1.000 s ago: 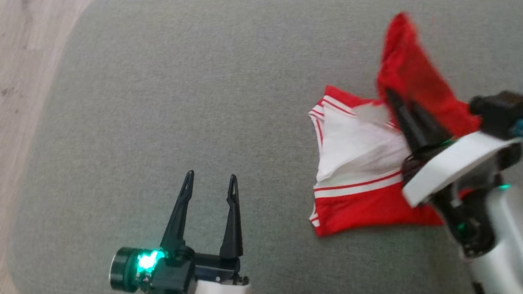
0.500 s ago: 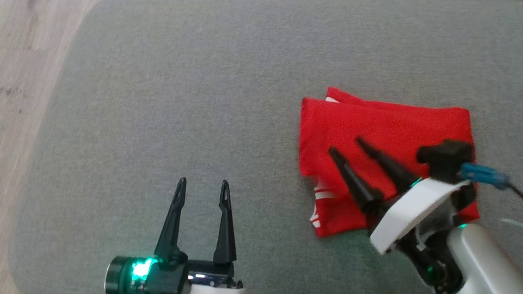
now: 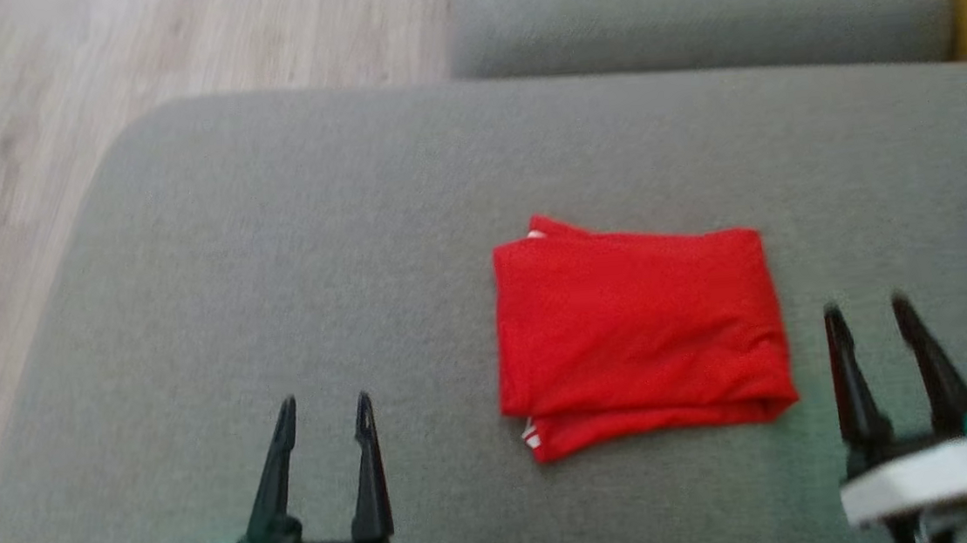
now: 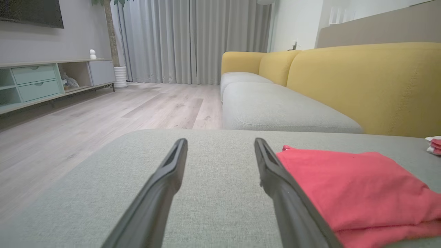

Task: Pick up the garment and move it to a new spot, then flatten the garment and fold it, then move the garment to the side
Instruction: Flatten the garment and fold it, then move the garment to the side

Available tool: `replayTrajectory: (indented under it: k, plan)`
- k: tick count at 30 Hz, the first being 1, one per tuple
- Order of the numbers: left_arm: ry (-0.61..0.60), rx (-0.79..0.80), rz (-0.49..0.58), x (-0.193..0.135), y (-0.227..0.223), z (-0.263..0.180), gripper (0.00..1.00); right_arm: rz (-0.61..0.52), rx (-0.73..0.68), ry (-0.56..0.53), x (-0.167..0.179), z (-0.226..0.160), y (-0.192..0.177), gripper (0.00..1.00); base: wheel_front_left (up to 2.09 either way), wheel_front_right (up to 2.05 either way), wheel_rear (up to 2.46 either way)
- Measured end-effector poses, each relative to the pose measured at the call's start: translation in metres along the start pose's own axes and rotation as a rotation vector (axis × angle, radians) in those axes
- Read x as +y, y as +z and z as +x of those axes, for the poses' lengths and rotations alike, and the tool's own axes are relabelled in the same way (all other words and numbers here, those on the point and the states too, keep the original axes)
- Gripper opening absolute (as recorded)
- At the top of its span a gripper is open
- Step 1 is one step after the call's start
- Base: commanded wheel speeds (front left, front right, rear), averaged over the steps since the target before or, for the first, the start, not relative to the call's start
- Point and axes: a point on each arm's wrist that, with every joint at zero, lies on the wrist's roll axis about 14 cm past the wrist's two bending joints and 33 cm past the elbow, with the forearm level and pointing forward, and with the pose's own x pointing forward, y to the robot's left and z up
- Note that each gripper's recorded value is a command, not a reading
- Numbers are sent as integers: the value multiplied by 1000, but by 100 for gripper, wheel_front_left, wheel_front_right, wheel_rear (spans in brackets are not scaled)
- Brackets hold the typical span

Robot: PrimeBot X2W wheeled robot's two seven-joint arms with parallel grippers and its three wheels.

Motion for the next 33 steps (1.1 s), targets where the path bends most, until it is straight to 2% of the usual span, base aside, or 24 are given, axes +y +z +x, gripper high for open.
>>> replayTrajectory:
  k: [2, 5, 15, 33]
  plan:
    - [-18, 11, 3, -3, -4, -6, 100, -24, 35, -37, -10, -19, -11, 100, 0, 0, 0]
    - [-27, 16, 12, -4, -7, -10, 100, -40, 26, -87, -20, -37, -9, 100, 0, 0, 0]
    - [-37, 71, 24, -1, -26, -34, 100, -53, 22, -129, -18, -72, -12, 100, 0, 0, 0]
    - [-12, 66, 41, 11, -26, -35, 100, -44, 59, -72, 1, -73, -25, 100, 0, 0, 0]
